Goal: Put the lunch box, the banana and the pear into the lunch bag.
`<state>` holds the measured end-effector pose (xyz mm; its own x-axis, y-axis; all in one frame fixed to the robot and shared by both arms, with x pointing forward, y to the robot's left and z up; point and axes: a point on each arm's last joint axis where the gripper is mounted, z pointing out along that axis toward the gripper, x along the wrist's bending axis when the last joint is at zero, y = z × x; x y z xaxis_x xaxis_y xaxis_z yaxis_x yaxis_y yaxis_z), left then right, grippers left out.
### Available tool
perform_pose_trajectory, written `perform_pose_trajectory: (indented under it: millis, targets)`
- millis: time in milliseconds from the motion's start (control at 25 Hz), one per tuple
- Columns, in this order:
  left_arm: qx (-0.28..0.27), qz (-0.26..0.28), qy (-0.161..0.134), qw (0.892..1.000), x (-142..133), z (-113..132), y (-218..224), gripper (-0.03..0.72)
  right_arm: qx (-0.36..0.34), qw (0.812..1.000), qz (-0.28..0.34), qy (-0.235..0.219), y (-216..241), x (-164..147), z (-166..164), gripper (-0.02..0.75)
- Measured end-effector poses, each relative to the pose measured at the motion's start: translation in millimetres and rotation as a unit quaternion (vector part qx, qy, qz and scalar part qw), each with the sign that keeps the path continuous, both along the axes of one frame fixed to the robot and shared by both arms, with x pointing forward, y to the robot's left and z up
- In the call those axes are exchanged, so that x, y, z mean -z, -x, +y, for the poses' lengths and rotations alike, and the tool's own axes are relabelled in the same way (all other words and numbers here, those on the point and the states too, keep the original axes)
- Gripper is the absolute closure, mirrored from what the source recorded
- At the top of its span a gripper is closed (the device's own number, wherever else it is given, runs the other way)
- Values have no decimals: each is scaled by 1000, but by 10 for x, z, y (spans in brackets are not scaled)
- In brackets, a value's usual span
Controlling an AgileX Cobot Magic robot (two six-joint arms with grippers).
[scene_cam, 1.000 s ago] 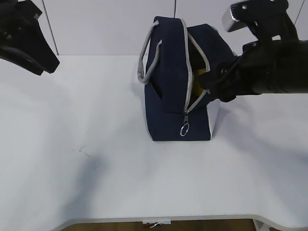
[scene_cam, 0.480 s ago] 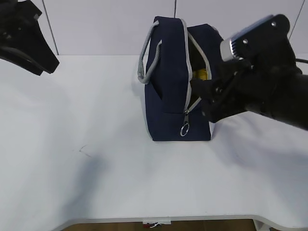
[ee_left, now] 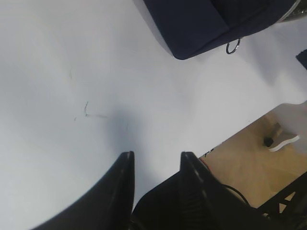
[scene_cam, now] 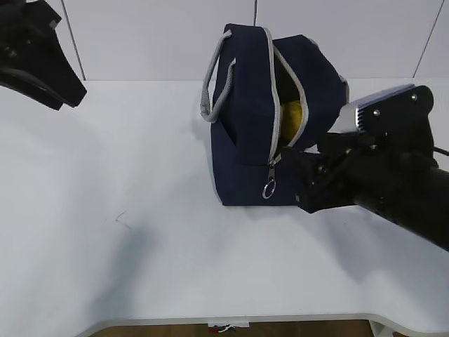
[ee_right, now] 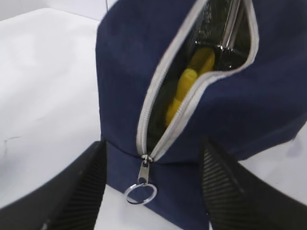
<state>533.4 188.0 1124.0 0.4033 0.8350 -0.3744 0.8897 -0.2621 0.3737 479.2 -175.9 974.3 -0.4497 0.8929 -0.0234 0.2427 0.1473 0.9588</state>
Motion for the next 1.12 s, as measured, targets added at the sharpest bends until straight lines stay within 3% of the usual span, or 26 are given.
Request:
perform_pose_trajectory:
  millis: [200,760,1120]
  targets:
    - [0,0,2,1000,-1,-3,1,444,11,999,24,-27,-44,122,22,250]
    - [0,1,3,1000,-2,-4,1,445,-9,996,89,-10,-83,512,95,250]
    - [-1,1,3,1000,-2,-4,1,445,-17,996,86,-19,-135,730,143,250]
